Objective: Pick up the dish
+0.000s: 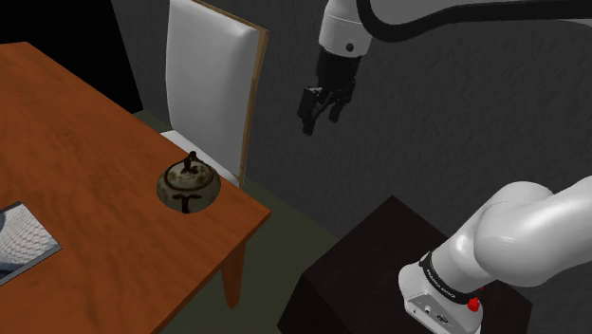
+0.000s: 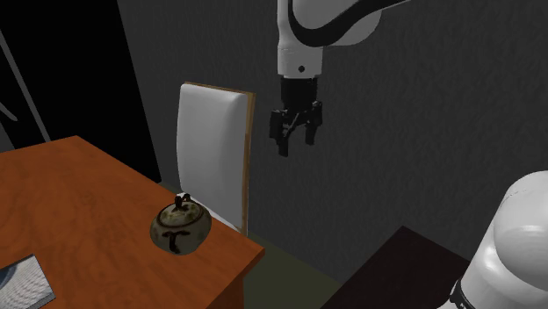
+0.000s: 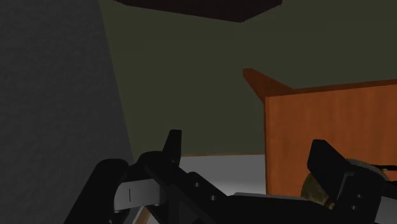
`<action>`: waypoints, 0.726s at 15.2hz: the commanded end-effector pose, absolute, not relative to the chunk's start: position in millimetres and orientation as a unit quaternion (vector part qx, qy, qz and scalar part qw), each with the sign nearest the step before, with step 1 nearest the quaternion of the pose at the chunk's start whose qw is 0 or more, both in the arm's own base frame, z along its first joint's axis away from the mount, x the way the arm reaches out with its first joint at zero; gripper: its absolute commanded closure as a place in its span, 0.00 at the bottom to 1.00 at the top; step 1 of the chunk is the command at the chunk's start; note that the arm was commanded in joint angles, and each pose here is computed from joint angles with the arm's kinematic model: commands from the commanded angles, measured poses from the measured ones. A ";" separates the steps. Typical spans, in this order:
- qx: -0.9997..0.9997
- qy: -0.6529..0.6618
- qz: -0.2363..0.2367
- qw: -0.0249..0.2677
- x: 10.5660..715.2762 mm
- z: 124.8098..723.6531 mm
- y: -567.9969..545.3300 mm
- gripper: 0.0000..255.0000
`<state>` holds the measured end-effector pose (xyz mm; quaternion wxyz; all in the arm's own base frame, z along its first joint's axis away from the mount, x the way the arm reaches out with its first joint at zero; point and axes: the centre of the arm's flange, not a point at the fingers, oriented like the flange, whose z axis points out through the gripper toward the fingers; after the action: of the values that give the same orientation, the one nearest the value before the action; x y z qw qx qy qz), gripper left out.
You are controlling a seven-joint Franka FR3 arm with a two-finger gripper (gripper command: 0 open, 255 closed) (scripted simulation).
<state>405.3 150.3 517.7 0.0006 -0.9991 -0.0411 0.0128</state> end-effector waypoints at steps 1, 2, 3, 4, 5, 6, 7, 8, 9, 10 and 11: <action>-0.999 -0.041 0.014 0.001 422.0 511.9 172.2 0.00; -0.999 -0.041 0.014 0.001 429.2 507.8 182.6 0.00; -0.999 -0.042 0.015 0.000 436.4 503.7 193.0 0.00; -0.999 -0.042 0.015 0.000 443.7 499.6 203.5 0.00; -0.999 -0.042 0.016 0.000 450.9 495.5 213.9 0.00; -0.999 -0.042 0.016 0.000 458.1 491.3 224.3 0.00; -0.999 -0.042 0.017 0.000 465.2 487.2 234.8 0.00; -0.999 -0.043 0.018 0.000 472.4 483.0 245.2 0.00; -0.999 -0.043 0.018 -0.001 479.6 478.8 255.7 0.00; -0.999 -0.043 0.019 -0.001 486.7 474.7 266.1 0.00; -0.999 -0.043 0.019 -0.001 493.9 470.5 276.6 0.00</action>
<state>486.5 264.8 477.6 -0.0011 -0.9989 -0.0435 0.0187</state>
